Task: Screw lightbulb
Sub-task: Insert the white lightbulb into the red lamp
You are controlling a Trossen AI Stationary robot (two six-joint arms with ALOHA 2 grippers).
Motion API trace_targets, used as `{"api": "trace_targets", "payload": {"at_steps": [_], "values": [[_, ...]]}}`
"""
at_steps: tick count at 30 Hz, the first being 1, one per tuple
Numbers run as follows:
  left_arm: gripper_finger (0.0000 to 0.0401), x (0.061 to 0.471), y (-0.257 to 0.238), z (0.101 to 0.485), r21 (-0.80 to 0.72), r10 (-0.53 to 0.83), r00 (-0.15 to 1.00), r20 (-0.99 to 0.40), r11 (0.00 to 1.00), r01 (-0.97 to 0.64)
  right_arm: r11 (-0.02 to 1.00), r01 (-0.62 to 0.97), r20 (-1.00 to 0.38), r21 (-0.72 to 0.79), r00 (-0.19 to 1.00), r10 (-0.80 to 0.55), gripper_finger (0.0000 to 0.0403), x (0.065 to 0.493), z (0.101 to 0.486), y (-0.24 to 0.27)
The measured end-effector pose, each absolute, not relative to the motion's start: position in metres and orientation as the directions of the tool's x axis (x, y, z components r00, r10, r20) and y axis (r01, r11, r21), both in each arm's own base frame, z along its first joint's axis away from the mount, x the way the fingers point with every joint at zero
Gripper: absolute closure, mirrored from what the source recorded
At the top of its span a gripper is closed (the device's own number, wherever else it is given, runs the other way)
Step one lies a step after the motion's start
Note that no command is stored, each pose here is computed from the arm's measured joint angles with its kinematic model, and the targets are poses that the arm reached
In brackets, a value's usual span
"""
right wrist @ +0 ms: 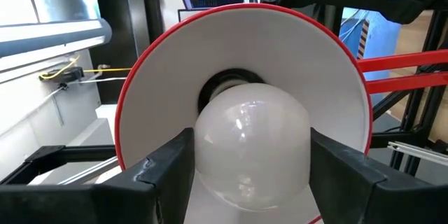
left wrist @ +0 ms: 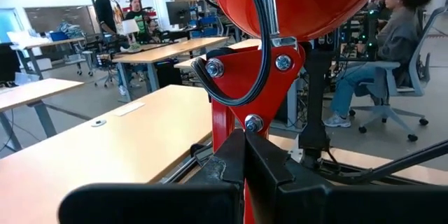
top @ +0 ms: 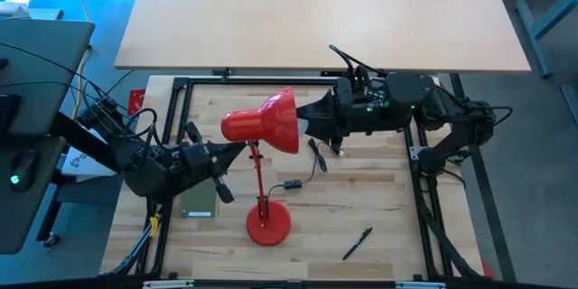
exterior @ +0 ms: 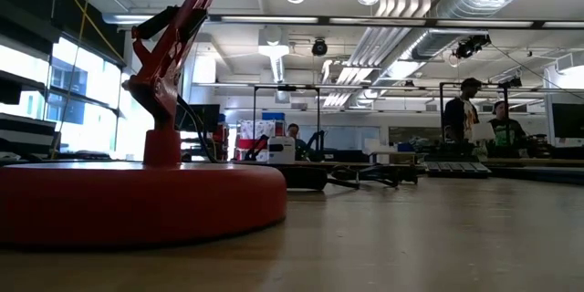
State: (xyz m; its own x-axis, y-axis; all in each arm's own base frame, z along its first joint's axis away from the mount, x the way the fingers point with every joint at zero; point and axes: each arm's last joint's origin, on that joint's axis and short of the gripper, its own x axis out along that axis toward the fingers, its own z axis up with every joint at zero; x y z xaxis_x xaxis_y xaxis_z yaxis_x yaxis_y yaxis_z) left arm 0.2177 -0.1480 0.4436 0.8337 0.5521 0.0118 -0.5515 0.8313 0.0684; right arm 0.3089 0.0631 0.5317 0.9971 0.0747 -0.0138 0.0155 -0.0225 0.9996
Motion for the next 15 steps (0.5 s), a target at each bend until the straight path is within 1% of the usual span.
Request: {"api": "trace_targets", "payload": {"at_steps": [15], "values": [[0.0401,0.2177,-0.1480,0.4438,0.044,0.552,0.834,0.013,0.833,-0.552,-0.022,0.017,-0.016,1.000,0.997,0.075,0.0173,0.3091,0.5314,0.0631]]}}
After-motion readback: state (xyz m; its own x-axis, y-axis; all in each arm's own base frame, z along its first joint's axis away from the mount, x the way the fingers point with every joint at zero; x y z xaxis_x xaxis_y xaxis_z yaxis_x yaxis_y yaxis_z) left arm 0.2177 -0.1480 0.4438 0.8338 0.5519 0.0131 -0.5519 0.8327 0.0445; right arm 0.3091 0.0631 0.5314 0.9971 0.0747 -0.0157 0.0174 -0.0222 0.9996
